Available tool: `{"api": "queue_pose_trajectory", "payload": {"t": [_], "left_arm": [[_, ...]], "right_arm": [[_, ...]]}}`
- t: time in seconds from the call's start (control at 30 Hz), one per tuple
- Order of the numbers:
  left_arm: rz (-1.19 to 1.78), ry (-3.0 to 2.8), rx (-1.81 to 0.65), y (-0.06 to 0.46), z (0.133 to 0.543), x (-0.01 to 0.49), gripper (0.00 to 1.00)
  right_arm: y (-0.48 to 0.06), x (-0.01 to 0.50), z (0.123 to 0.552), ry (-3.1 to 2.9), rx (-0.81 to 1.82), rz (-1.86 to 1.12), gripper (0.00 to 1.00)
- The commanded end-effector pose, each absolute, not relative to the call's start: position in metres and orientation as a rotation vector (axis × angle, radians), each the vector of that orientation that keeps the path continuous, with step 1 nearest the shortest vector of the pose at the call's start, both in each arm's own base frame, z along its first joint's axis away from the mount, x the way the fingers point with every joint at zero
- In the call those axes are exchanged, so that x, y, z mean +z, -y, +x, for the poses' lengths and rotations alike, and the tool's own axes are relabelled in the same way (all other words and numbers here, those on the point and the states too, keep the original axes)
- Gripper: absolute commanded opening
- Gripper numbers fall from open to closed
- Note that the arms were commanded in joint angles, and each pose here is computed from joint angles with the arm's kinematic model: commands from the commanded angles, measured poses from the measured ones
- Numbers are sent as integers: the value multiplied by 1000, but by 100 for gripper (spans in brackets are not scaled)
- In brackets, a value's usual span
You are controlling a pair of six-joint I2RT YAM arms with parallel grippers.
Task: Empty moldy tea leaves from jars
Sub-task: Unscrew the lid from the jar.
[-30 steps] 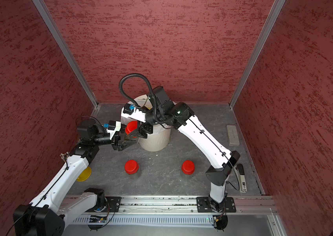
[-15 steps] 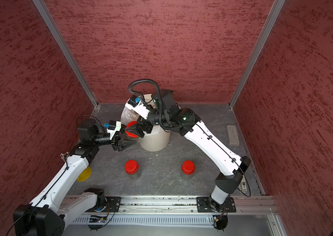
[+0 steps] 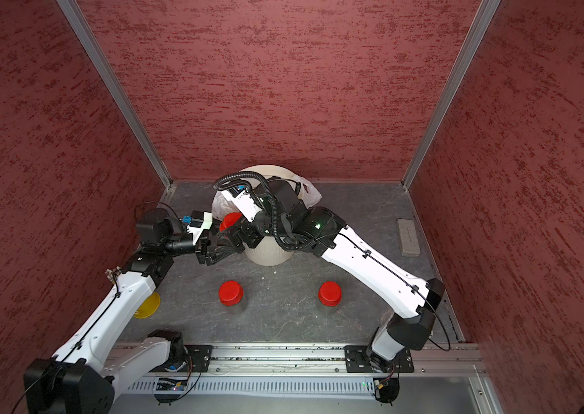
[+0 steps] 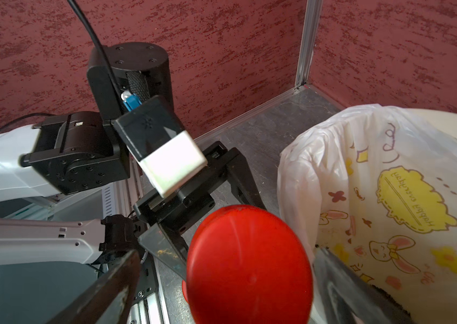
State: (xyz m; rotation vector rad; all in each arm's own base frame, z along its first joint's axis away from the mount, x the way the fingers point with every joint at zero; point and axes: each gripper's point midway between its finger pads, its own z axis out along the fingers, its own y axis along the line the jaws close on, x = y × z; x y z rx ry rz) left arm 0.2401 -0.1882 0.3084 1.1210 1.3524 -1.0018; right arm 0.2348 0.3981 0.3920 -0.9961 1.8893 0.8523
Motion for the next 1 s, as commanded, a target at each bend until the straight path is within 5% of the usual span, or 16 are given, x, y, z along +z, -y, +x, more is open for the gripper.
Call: {"api": "queue_pose_trajectory", "payload": {"t": [0.0,0.97], "left_arm": [[1134,-1314,-983,188,238,317,65],[1140,-1307,-984,189,236,319,65]], "right_arm": [[-391,416,235,-1849,861,-895,99],[-404,391,243,-1917,848,-904,94]]}}
